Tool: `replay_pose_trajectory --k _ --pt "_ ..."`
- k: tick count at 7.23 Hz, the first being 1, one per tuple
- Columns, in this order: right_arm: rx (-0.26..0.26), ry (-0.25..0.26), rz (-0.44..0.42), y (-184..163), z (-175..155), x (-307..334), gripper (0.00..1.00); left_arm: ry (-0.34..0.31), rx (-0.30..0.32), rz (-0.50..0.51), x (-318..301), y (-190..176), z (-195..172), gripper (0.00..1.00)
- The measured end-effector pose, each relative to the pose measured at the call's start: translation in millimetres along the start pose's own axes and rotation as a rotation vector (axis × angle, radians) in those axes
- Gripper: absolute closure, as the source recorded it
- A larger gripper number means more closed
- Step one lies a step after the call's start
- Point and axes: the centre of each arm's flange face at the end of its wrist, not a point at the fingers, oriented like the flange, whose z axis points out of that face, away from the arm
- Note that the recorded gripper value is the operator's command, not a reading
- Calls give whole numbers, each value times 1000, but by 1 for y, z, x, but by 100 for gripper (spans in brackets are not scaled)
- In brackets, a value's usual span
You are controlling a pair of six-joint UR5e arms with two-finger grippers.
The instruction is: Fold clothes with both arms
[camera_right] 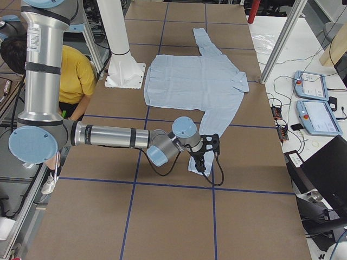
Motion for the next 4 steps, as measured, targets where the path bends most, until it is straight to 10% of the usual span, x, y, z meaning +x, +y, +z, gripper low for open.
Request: replay_pose_trajectory --k 4 --pt "32 60 24 30 86 -4 23 0 5 7 2 -1 -3 0"
